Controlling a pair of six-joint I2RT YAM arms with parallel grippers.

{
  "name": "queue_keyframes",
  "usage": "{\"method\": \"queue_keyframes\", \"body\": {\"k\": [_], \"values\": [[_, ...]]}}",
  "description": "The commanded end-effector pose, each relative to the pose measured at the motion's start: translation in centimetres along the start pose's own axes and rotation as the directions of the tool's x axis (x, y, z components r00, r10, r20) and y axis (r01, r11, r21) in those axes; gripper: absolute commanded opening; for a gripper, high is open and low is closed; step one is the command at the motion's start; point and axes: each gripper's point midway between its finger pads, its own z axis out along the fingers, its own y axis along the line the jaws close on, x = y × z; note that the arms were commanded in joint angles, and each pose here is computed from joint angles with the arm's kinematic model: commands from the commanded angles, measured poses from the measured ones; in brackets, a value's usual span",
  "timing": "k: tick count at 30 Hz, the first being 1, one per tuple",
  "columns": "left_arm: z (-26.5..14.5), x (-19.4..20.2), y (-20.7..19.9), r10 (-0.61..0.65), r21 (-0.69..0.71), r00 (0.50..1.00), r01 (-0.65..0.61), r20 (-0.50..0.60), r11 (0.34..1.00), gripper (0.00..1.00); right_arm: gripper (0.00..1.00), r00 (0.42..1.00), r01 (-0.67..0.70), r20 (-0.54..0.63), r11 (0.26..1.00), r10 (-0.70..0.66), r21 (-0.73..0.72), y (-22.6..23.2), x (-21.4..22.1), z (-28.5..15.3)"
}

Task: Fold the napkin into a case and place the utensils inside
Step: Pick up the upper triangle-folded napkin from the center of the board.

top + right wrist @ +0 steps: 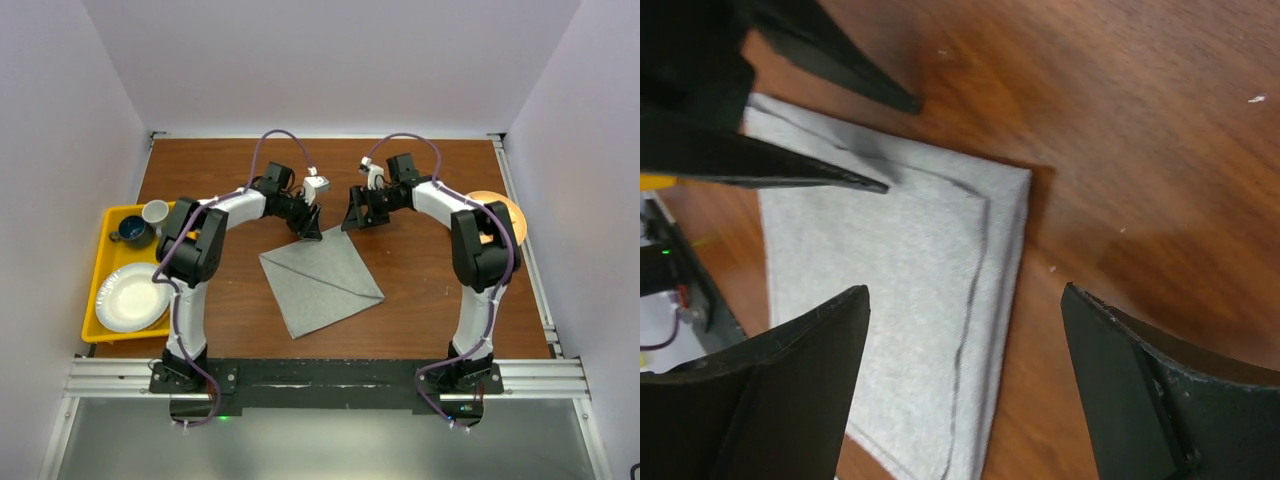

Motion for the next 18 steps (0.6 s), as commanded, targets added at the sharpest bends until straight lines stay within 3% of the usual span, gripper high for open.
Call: {"method": "queue_keyframes", "body": {"k": [1,8,15,18], "values": [[1.2,-2.2,-0.6,0.078,0.027,0.996,-0.079,0.046,0.996,0.45,0.84,0.996,0.091,0.014,0.995,-0.091,0.032,-1.0,-1.7,0.8],[1.8,-1.9,-1.3,0.109,0.062,0.993,-0.112,0.040,0.992,0.24,0.85,0.995,0.077,-0.053,0.996,-0.080,-0.048,-1.9,0.0,2.1],[1.3,-2.4,-2.4,0.237,0.073,0.969,-0.242,0.071,0.967,0.00,0.85,0.994,0.051,-0.090,0.985,-0.067,-0.165,-1.5,1.1,2.3],[0.9,-2.9,-3.0,0.310,0.058,0.947,-0.316,0.088,0.947,0.00,0.85,0.993,0.045,-0.102,0.982,-0.064,-0.185,-1.5,1.3,2.6]]}}
